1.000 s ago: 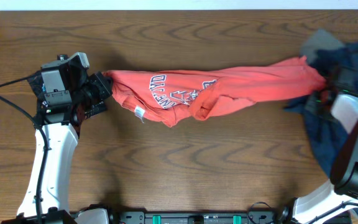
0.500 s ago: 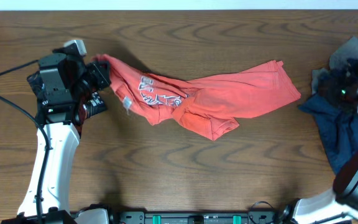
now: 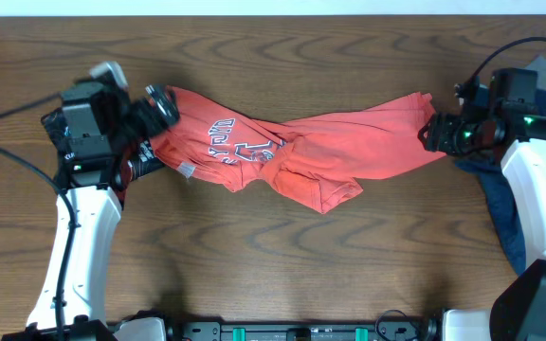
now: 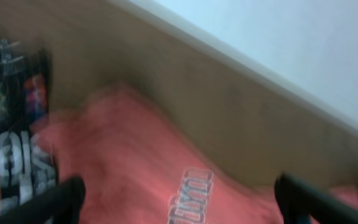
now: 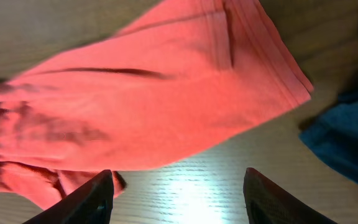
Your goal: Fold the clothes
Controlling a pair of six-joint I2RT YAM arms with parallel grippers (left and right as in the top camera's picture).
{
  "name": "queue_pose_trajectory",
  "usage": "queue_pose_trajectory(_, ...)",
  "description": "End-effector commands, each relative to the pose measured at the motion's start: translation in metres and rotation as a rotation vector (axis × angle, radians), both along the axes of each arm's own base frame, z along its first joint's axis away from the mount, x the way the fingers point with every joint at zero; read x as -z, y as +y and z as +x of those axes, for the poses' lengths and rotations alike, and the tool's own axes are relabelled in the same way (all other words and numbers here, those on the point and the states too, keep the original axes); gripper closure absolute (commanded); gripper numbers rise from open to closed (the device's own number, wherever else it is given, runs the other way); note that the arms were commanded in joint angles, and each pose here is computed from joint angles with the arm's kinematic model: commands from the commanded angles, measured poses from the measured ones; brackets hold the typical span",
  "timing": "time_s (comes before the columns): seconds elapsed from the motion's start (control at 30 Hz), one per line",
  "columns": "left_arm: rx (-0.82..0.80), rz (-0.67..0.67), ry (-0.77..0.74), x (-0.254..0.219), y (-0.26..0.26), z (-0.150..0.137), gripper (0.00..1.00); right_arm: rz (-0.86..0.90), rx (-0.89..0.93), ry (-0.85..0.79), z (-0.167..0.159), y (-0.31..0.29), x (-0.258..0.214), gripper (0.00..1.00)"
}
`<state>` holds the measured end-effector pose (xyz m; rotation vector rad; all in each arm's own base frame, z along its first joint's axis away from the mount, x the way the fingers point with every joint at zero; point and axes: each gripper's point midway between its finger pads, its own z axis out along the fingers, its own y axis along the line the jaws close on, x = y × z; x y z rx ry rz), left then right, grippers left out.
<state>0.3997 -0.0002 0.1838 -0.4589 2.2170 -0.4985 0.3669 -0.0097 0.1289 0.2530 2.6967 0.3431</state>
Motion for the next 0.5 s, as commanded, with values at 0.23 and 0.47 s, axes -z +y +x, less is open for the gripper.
queue_pose_trajectory(0.23, 0.322, -0.143, 0.359, 0.065, -0.120, -0.074, 0.02, -0.072, 0.000, 0.048, -0.008, -0.005, 0.008, 0.34)
queue_pose_trajectory(0.47, 0.330, -0.173, 0.518, 0.124, -0.181, -0.085, 0.02, -0.070, -0.001, 0.069, -0.013, -0.005, 0.010, 0.34)
